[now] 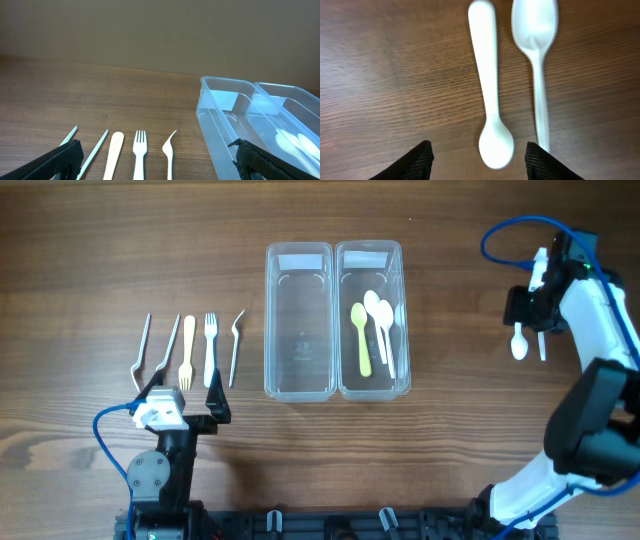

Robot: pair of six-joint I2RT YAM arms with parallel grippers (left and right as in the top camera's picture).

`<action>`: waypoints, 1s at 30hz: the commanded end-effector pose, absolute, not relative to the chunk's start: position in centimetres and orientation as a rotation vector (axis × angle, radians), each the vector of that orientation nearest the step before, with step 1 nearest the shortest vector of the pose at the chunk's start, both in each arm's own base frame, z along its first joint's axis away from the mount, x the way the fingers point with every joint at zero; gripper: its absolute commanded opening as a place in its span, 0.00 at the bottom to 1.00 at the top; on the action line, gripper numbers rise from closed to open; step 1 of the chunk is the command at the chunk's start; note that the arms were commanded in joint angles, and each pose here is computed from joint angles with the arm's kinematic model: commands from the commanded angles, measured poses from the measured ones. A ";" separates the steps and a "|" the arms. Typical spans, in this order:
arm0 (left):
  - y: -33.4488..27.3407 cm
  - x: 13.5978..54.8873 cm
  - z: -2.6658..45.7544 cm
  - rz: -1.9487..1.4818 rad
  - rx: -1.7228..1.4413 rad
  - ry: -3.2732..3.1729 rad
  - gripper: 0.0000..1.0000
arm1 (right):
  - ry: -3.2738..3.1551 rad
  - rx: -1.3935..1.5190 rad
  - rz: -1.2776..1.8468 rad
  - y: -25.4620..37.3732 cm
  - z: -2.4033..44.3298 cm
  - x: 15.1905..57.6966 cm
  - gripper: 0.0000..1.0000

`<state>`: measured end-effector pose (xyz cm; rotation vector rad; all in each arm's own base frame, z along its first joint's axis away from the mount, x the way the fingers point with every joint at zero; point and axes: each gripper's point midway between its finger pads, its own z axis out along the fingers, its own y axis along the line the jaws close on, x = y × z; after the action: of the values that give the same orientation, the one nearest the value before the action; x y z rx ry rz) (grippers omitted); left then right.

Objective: Pack container
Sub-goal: 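Grasp another white spoon with the right gripper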

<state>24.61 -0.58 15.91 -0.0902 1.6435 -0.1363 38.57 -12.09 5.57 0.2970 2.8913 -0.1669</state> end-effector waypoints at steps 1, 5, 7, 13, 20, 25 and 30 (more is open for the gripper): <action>-1.0 24.6 15.7 -0.166 -0.083 1.647 1.00 | 2.977 0.291 -0.177 -12.2 2.2 37.8 0.59; -1.0 24.6 15.7 -0.166 -0.083 1.647 1.00 | 3.038 0.324 -0.161 -12.0 0.2 37.0 0.59; -1.0 24.6 15.7 -0.166 -0.083 1.647 1.00 | 3.038 0.334 -0.161 -12.0 -0.1 37.0 0.59; -1.0 24.6 15.7 -0.166 -0.083 1.647 1.00 | 3.046 0.347 -0.158 -12.0 -0.5 36.8 0.59; -1.0 24.6 15.7 -0.166 -0.083 1.647 1.00 | 3.057 0.353 -0.156 -11.8 -2.0 36.2 0.58; -1.0 24.6 15.7 -0.166 -0.083 1.647 1.00 | 3.066 0.358 -0.111 -11.4 -2.8 36.3 0.17; -1.0 24.6 15.7 -0.166 -0.083 1.647 1.00 | 3.061 0.390 -0.075 -11.0 -2.7 36.3 0.04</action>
<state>24.61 -0.58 15.93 -0.0902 1.6431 -0.1363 37.88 -11.68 -0.35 0.3467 2.9904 -0.1235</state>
